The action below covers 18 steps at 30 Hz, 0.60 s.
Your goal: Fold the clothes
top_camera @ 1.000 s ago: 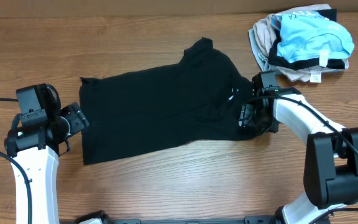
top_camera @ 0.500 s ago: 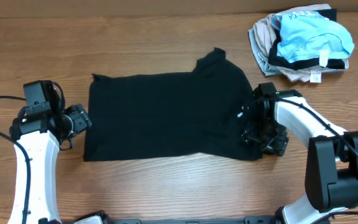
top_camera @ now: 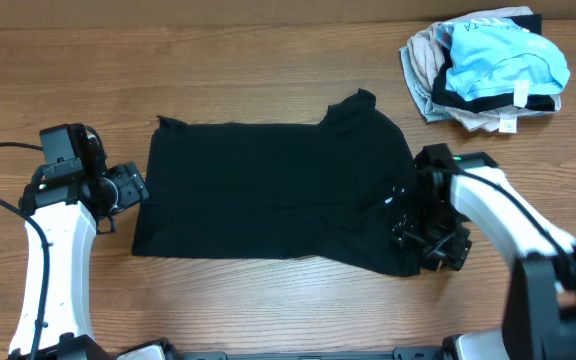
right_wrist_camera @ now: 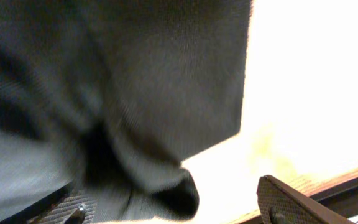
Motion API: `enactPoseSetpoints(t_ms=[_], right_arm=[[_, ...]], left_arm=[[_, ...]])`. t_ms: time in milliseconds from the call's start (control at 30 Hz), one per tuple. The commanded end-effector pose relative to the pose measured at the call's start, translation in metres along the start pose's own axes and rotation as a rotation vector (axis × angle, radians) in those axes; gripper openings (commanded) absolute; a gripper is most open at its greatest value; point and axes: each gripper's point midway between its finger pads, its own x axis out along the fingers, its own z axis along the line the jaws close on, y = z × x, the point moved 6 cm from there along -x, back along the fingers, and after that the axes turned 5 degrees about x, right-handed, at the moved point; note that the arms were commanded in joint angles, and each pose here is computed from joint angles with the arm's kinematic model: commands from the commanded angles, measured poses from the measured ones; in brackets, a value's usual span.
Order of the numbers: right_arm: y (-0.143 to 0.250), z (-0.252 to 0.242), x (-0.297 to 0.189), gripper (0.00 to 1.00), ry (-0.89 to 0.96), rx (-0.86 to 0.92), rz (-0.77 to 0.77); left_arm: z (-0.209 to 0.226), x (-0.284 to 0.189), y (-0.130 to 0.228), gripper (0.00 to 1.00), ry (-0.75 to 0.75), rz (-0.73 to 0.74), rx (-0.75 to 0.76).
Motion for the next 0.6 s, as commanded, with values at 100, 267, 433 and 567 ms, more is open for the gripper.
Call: enactPoseSetpoints(t_ms=[100, 267, 433, 567], right_arm=[[0.008, -0.007, -0.058, 0.91, -0.159, -0.053, -0.19], [0.012, 0.002, -0.123, 0.95, -0.344, -0.239, -0.352], [0.007, 0.016, -0.192, 0.96, -0.468, -0.399, -0.545], [-0.001, 0.028, -0.245, 0.96, -0.547, -0.47, -0.715]], left_arm=[[-0.013, -0.018, -0.017, 0.79, 0.102, -0.037, 0.093], [-0.023, -0.059, -0.037, 0.8, 0.143, -0.073, 0.152], [-0.048, -0.106, -0.064, 0.86, 0.177, -0.17, 0.244], [-0.075, -0.12, -0.089, 0.89, 0.202, -0.23, 0.339]])
